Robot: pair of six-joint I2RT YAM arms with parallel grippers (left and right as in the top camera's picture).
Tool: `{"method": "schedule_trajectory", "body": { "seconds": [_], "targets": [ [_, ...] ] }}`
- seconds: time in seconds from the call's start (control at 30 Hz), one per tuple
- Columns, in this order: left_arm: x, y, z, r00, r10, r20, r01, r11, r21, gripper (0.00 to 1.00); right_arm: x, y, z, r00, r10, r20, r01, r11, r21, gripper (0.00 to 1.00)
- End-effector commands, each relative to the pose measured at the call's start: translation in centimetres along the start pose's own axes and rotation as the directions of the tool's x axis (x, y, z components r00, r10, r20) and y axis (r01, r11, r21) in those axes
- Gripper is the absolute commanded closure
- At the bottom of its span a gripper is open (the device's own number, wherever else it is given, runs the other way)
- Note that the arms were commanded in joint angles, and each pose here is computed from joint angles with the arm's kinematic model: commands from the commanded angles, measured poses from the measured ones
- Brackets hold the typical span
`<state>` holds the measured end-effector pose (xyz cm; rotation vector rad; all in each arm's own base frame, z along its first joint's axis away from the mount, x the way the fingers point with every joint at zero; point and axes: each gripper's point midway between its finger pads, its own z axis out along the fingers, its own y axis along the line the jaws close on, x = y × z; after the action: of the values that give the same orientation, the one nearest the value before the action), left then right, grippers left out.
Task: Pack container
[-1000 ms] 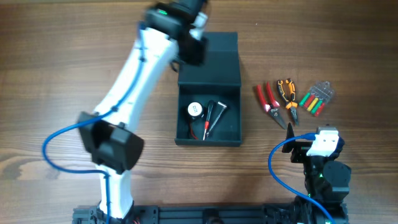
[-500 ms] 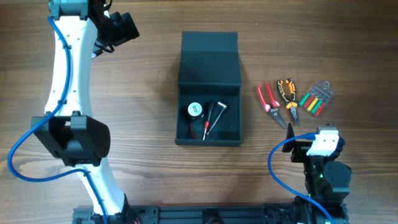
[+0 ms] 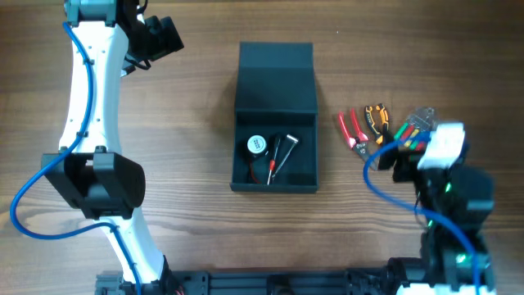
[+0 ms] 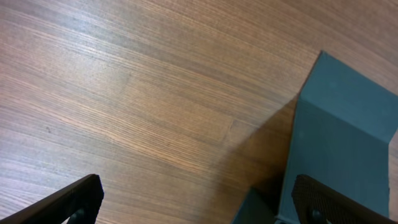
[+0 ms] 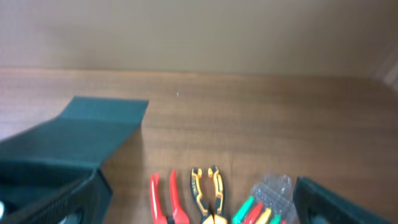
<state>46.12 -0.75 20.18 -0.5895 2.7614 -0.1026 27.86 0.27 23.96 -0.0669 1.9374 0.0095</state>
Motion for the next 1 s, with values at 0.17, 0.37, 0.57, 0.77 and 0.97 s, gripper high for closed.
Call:
{"method": "schedule_trajectory", "body": {
  "seconds": [0.17,0.37,0.57,0.77,0.97],
  "targets": [
    [-0.2,-0.3,-0.8,1.000,-0.006,0.014,0.006,1.000,0.018,0.00,-9.3,0.6,5.7,0.938,-0.031,-0.344,-0.005,0.995,-0.103,0.00],
    [-0.2,-0.3,-0.8,1.000,-0.006,0.014,0.005,1.000,0.019,0.00,-8.1,0.8,6.2,0.917,-0.032,-0.398,-0.016,0.993,-0.118,0.00],
    [-0.2,-0.3,-0.8,1.000,-0.006,0.014,0.006,1.000,0.018,0.00,1.2,1.3,8.0,0.696,-0.075,-0.714,-0.058,0.985,-0.160,0.00],
    [-0.2,-0.3,-0.8,1.000,-0.006,0.014,0.006,1.000,0.018,0.00,4.8,1.2,11.1,0.611,-0.074,-0.788,-0.080,0.985,-0.154,0.00],
    [-0.2,-0.3,-0.8,1.000,-0.006,0.014,0.006,1.000,0.018,0.00,6.2,-2.0,12.3,0.584,0.028,-0.811,-0.071,0.997,-0.017,0.00]
  ]
}}
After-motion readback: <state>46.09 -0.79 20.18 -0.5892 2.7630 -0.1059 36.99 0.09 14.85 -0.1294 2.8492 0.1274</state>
